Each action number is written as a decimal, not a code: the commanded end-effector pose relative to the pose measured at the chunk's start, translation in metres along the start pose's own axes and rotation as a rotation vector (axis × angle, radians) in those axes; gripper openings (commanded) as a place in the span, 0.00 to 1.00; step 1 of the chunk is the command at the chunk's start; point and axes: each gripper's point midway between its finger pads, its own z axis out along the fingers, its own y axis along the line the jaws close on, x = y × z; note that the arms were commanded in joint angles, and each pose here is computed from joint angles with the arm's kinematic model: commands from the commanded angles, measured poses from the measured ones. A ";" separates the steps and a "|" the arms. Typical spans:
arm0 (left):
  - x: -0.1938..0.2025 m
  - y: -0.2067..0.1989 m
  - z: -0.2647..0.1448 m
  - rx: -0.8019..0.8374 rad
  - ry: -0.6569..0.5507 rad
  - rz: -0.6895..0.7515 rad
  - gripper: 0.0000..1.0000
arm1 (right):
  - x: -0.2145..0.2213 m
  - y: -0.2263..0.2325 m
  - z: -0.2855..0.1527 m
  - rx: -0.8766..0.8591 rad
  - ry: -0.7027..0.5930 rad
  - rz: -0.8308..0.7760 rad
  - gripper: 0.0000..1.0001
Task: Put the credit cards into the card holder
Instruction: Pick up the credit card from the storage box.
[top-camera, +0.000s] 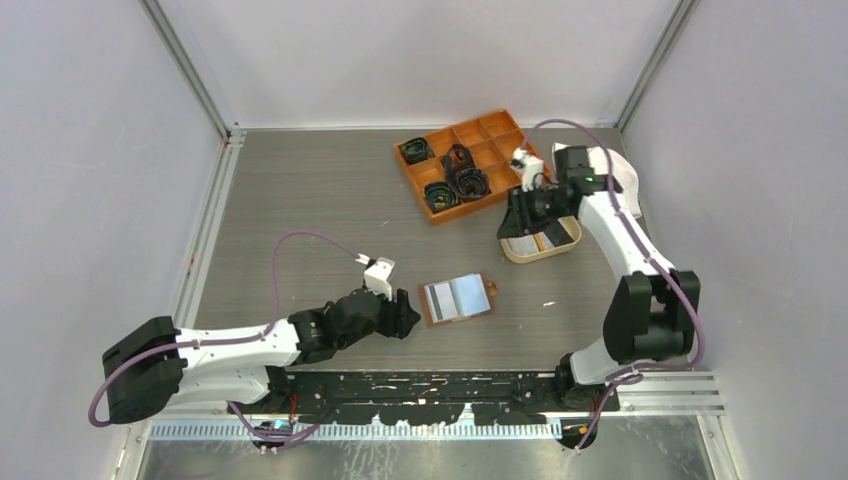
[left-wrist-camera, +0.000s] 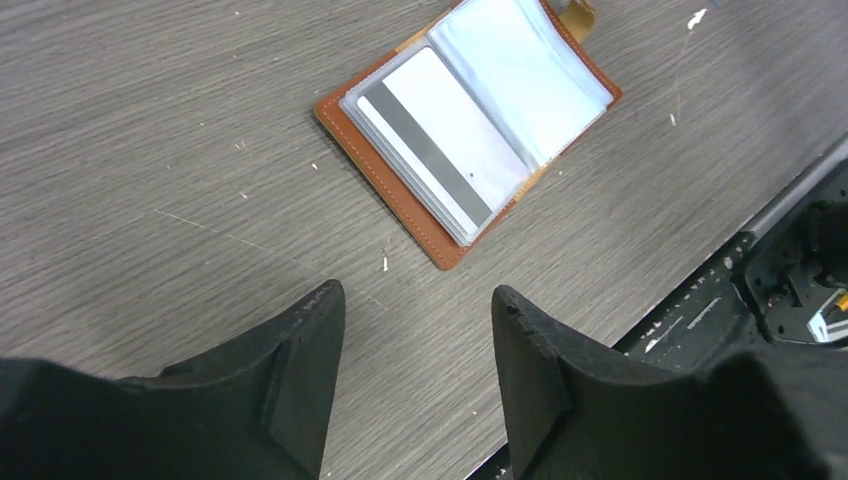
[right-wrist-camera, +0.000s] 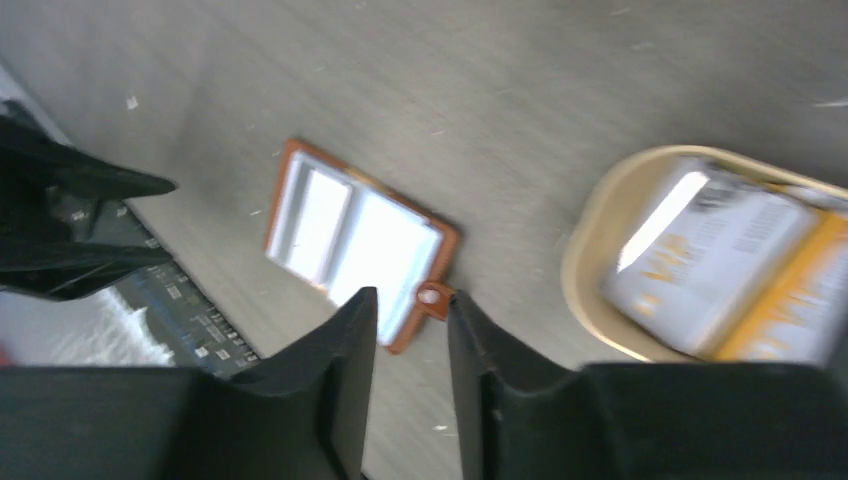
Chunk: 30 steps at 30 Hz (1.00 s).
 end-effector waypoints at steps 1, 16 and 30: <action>-0.035 -0.030 -0.006 0.154 -0.155 -0.077 0.58 | -0.026 -0.035 -0.037 0.187 -0.172 -0.030 0.46; -0.031 -0.030 -0.017 0.215 -0.191 -0.096 0.58 | -0.026 -0.132 -0.033 0.152 -0.123 0.225 0.71; -0.025 -0.031 -0.012 0.233 -0.185 -0.103 0.56 | -0.005 -0.178 -0.002 0.207 -0.022 0.295 0.68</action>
